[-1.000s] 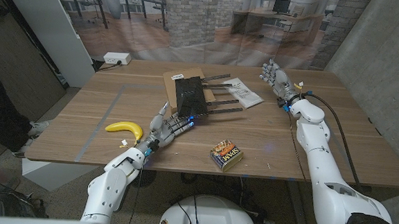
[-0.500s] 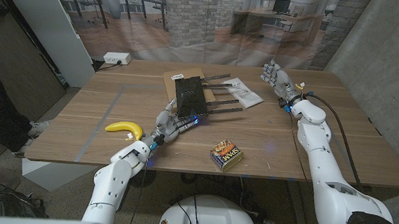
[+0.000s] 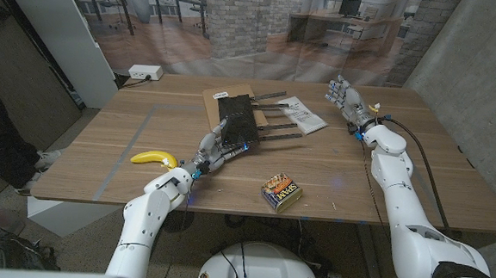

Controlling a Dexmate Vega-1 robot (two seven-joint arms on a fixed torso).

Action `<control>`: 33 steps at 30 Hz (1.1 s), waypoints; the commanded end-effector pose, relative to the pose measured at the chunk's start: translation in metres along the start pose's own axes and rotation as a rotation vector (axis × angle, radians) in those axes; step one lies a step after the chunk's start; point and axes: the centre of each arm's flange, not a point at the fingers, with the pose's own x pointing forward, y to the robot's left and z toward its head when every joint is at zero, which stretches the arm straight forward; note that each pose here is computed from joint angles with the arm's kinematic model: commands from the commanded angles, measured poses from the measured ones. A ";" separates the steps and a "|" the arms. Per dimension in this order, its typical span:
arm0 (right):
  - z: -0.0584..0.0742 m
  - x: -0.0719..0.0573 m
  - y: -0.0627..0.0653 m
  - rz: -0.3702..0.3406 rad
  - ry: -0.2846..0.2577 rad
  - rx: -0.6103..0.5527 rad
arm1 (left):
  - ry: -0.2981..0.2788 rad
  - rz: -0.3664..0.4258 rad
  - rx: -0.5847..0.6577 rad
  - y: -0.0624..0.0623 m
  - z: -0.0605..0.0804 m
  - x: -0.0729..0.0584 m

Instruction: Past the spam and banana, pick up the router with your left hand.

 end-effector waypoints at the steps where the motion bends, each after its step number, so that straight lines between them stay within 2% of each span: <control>1: -0.001 0.000 -0.005 -0.002 0.001 -0.002 | -0.006 0.185 0.061 -0.009 0.007 0.002; 9: -0.001 0.002 -0.008 -0.002 0.001 -0.004 | -0.038 0.334 0.089 -0.015 0.008 0.000; 19: -0.001 0.003 -0.011 -0.009 -0.002 -0.007 | -0.123 0.492 0.199 -0.024 0.016 -0.003; 24: -0.001 0.004 -0.011 -0.013 -0.001 -0.006 | -0.160 0.515 0.268 -0.029 0.022 -0.003; 33: 0.000 0.004 -0.012 -0.019 -0.004 -0.010 | -0.202 0.467 0.310 -0.035 0.029 0.000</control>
